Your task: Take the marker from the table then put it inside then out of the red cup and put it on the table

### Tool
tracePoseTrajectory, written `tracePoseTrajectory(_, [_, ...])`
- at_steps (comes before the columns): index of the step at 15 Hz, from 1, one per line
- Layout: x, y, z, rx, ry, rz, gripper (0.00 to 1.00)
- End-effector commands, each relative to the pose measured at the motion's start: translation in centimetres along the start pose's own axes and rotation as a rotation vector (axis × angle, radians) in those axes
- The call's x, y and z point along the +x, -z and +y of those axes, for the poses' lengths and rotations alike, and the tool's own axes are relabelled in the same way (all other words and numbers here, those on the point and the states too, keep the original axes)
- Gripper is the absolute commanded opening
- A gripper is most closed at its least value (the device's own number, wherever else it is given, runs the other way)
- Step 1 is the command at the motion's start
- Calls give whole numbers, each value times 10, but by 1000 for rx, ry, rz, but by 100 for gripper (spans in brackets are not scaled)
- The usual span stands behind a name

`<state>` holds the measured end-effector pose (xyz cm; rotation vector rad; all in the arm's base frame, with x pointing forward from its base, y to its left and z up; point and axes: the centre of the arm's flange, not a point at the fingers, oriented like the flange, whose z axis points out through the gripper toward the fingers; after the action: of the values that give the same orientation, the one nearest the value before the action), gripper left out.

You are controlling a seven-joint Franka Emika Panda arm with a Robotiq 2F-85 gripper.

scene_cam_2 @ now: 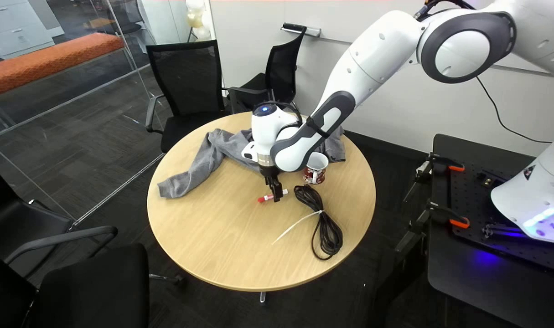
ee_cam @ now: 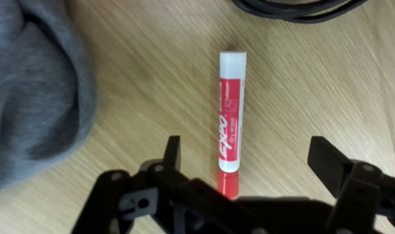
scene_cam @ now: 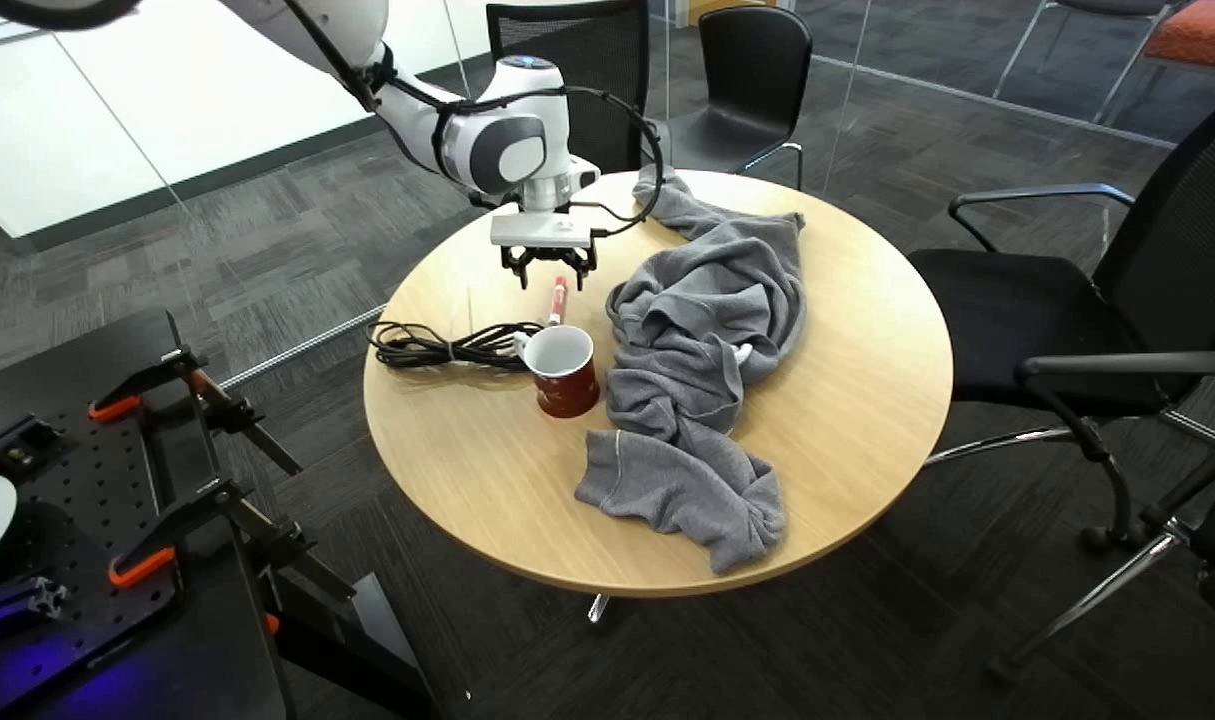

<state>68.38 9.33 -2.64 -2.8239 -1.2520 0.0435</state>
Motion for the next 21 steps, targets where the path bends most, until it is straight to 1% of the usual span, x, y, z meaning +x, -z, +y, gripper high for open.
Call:
tracePoseTrajectory(1, [6,-7,11,-12,23,27,100])
tracePoseTrajectory(2, [6,-9,12,-11,24,29,99])
tracePoseTrajectory(3, [6,-10,13,-11,24,30,85])
tracePoseTrajectory(4, [7,-12,13,-10,24,31,77])
tracePoseTrajectory(6, [7,-15,14,-8,24,32,73])
tracePoseTrajectory(7, [7,-16,15,-7,24,33,69])
tracePoseTrajectory(8, [8,-17,15,-6,24,33,68])
tracePoseTrajectory(9, [8,-19,15,-6,23,32,60])
tracePoseTrajectory(10, [8,-20,16,-6,25,32,41])
tracePoseTrajectory(15, [9,-23,17,-5,35,33,3])
tracePoseTrajectory(16, [9,-21,17,-2,36,36,0])
tracePoseTrajectory(17, [8,-19,17,15,40,42,5])
tracePoseTrajectory(18, [9,-15,15,43,31,41,5])
tracePoseTrajectory(19, [8,-12,13,50,33,47,5])
tracePoseTrajectory(21, [5,-2,8,82,-36,64,5])
